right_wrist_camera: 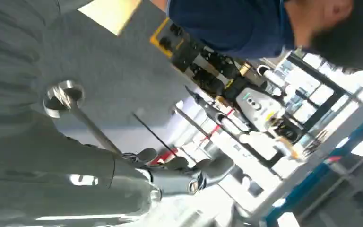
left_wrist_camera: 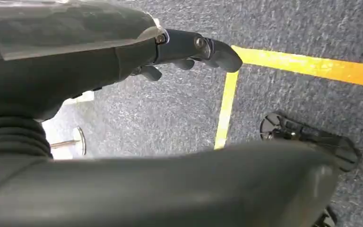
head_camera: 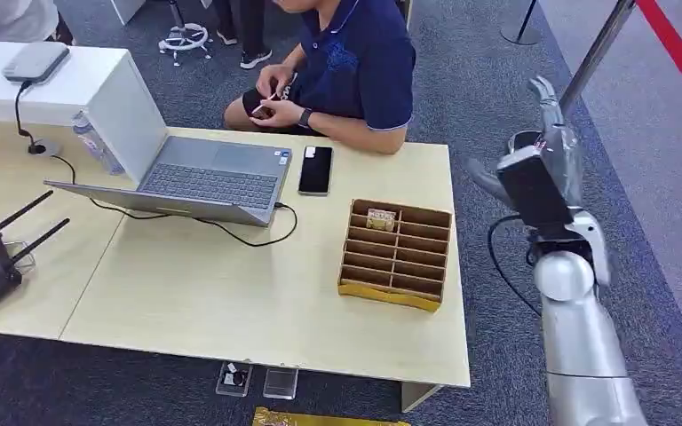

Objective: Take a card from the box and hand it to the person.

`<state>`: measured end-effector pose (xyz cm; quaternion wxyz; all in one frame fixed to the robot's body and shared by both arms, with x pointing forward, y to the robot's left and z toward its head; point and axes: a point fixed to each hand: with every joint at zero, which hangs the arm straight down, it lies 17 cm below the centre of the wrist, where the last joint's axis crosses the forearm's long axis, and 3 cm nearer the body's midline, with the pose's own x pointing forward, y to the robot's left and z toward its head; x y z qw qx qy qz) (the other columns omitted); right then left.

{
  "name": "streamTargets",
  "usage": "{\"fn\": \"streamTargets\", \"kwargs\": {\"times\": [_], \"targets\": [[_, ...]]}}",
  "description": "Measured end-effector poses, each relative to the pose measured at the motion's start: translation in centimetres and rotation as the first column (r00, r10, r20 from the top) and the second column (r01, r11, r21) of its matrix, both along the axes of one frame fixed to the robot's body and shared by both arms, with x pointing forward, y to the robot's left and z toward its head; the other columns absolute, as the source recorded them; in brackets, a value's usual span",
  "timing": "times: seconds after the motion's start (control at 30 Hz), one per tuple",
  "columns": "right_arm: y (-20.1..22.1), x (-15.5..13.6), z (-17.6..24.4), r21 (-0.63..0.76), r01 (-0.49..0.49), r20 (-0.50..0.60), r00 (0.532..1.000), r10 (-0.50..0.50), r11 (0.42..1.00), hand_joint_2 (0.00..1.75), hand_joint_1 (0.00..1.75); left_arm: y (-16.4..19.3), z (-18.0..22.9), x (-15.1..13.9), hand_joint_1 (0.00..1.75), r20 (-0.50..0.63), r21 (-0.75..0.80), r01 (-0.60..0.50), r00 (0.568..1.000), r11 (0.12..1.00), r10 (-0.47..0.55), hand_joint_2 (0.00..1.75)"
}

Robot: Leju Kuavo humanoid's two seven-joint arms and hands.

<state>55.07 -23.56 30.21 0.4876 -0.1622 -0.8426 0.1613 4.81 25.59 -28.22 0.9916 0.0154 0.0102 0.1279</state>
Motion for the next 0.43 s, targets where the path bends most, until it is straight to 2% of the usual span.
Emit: {"fn": "streamTargets", "kwargs": {"times": [0.1, 0.23, 0.33, 0.37, 0.43], "targets": [[-7.6, -1.3, -3.6, 0.158, 0.068, -0.032, 0.997, -0.064, 0.985, 1.75, 0.0, -0.3, 0.0, -0.2, 0.0, -0.005, -0.004, 0.0, 1.0, 1.0, 0.0, 0.0], [-18.9, -4.0, -11.5, 0.219, 0.293, -0.175, 0.95, -0.258, 0.931, 1.75, 0.0, -0.6, 0.0, -0.5, 0.0, -0.018, -0.003, 0.002, 1.0, 1.0, -0.002, 0.0], [-24.5, -6.8, -17.2, 0.208, 0.435, -0.294, 0.882, -0.368, 0.876, 1.75, 0.0, -0.7, 0.0, -0.7, 0.0, -0.026, -0.003, 0.008, 1.0, 1.0, -0.008, 0.0], [-26.6, -8.1, -19.6, 0.195, 0.487, -0.344, 0.847, -0.405, 0.852, 1.75, 0.0, -0.8, 0.0, -0.7, 0.0, -0.028, -0.005, 0.01, 1.0, 1.0, -0.01, 0.0], [-31.1, -12.2, -25.3, 0.159, 0.609, -0.46, 0.742, -0.488, 0.777, 1.75, 0.0, -1.0, 0.0, -0.9, 0.0, -0.033, -0.013, 0.015, 0.999, 1.0, -0.015, 0.0]]}}
